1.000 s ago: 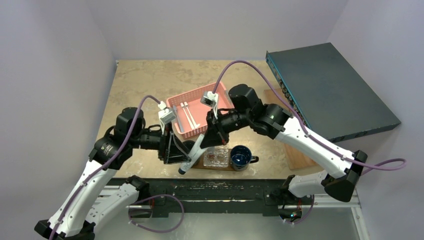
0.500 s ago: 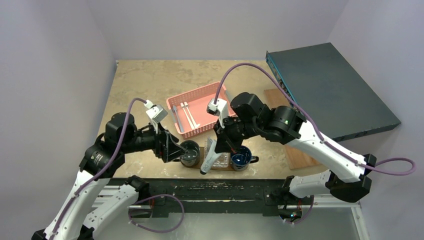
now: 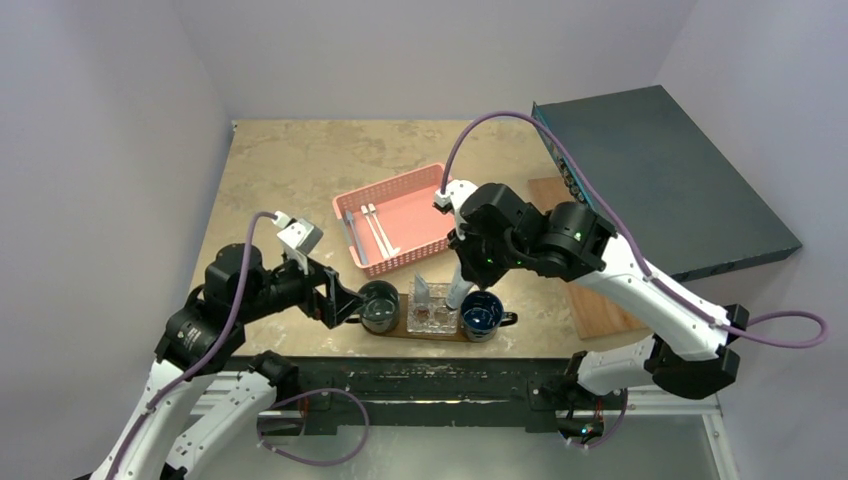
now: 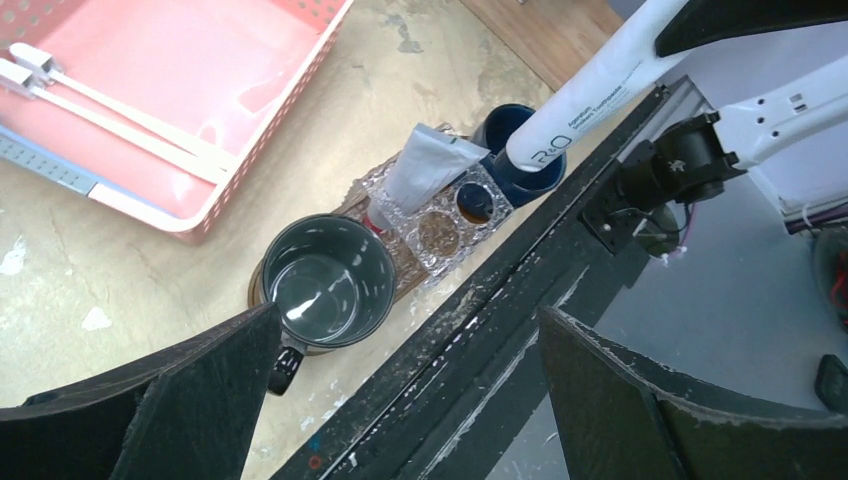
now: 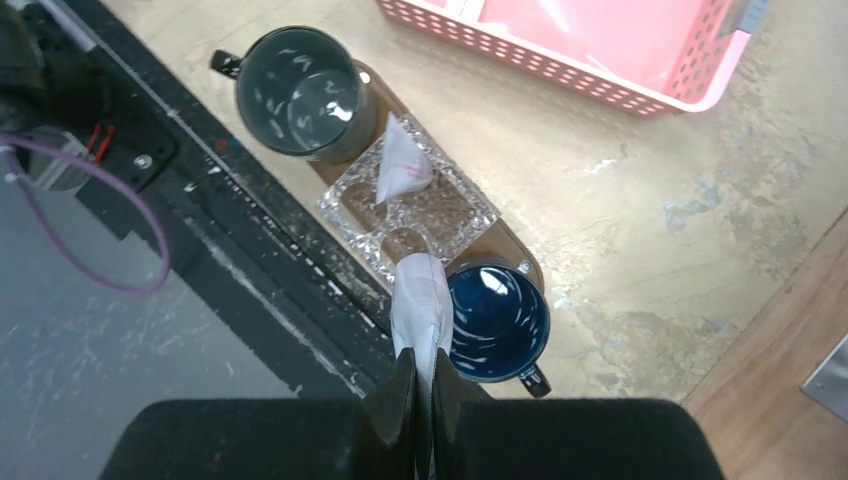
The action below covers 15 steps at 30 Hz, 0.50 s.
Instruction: Prepare toiletry sets of a toothbrush and toothpaste on the tray
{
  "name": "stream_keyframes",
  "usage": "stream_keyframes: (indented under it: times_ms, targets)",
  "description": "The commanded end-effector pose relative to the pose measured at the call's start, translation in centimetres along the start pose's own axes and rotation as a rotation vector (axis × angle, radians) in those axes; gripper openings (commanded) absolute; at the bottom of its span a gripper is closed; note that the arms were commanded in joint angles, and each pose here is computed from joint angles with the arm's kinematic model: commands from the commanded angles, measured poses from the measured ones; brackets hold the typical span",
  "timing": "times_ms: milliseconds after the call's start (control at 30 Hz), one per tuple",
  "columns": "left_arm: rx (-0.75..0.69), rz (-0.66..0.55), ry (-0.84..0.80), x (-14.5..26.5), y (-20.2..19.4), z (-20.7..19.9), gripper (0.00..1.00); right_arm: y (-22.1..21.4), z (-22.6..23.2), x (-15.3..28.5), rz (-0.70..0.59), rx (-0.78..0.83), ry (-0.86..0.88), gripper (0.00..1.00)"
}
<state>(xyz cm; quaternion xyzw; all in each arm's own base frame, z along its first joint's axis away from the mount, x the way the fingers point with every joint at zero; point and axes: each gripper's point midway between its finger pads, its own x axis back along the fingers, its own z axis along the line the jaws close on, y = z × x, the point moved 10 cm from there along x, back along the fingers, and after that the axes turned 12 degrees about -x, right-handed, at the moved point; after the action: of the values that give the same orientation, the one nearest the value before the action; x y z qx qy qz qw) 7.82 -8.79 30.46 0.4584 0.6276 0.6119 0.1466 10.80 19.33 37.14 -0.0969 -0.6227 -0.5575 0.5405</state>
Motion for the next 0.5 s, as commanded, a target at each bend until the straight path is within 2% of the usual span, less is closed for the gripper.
stream_keyframes:
  times_ms: [0,467]
  targets:
    - [-0.008,-0.042,0.071,-0.3,-0.3,0.7,1.00,1.3,0.4,-1.1,-0.073,-0.049,-0.069,0.00]
    - [-0.002,-0.038,0.092,-0.3,-1.3,0.8,1.00,2.3,1.4,-4.4,-0.106,-0.094,-0.097,0.00]
